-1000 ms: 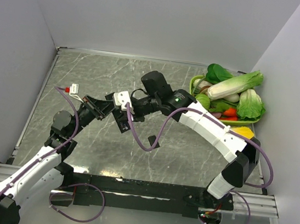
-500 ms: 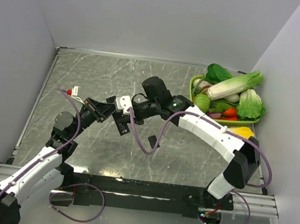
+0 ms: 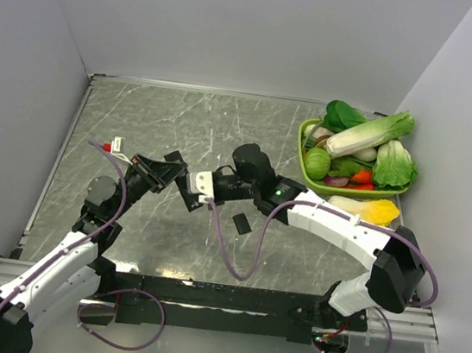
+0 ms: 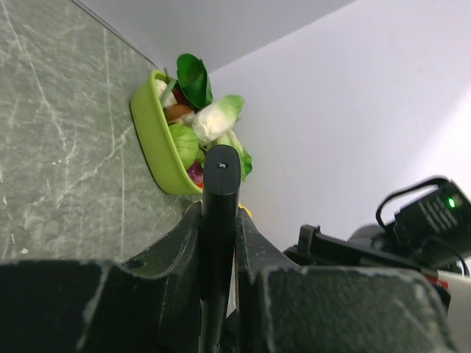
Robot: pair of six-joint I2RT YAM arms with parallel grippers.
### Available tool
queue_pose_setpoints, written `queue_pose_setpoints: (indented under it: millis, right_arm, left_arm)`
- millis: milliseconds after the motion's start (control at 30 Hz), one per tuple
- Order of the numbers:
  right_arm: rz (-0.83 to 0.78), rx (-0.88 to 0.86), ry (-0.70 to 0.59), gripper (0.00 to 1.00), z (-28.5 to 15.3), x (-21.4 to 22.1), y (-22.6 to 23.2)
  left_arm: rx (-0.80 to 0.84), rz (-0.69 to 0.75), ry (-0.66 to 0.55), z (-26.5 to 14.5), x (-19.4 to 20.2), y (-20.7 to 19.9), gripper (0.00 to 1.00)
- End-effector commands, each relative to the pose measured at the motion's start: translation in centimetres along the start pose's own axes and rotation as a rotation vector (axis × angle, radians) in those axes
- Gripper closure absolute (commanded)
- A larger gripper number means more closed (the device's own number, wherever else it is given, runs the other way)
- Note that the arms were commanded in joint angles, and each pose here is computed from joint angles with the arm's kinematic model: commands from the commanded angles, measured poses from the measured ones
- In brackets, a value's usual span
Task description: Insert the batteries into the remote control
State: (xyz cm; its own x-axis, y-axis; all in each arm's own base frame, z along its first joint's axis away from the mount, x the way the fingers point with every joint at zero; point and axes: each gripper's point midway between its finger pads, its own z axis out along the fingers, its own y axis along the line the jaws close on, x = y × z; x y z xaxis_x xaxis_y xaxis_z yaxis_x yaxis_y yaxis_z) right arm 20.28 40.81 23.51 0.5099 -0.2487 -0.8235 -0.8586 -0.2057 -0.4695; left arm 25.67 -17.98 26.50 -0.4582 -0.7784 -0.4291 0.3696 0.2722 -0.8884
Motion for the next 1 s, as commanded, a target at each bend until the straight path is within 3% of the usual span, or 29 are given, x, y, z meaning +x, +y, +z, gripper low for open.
queue_pose_setpoints:
  millis: [0, 200, 267, 400, 567, 967]
  right_arm:
    - [0.074, 0.035, 0.272, 0.89, 0.0, 8.2, 3.0]
    - [0.025, 0.136, 0.303, 0.84, -0.3, 9.5, 2.2]
    - [0.014, 0.16, 0.304, 0.77, -0.4, 9.8, 2.1]
    - [0.004, 0.197, 0.303, 0.71, -0.5, 9.9, 1.9]
    - [-0.003, 0.213, 0.31, 0.71, -0.4, 9.9, 1.7]
    - [0.099, 0.308, 0.143, 0.56, -2.6, 1.8, -1.5]
  left_arm:
    - [0.361, -0.03, -0.116, -1.4, -3.7, -10.6, 0.98]
    - [0.37, -0.03, -0.12, -1.6, -3.8, -10.9, 0.98]
    - [0.372, -0.03, -0.119, -1.5, -3.8, -11.0, 0.98]
    - [0.372, -0.032, -0.124, -1.5, -3.9, -11.0, 0.98]
    - [0.361, -0.024, -0.121, -1.4, -3.8, -10.8, 0.98]
    - [0.111, 0.148, -0.122, -0.5, -2.8, -4.0, 0.98]
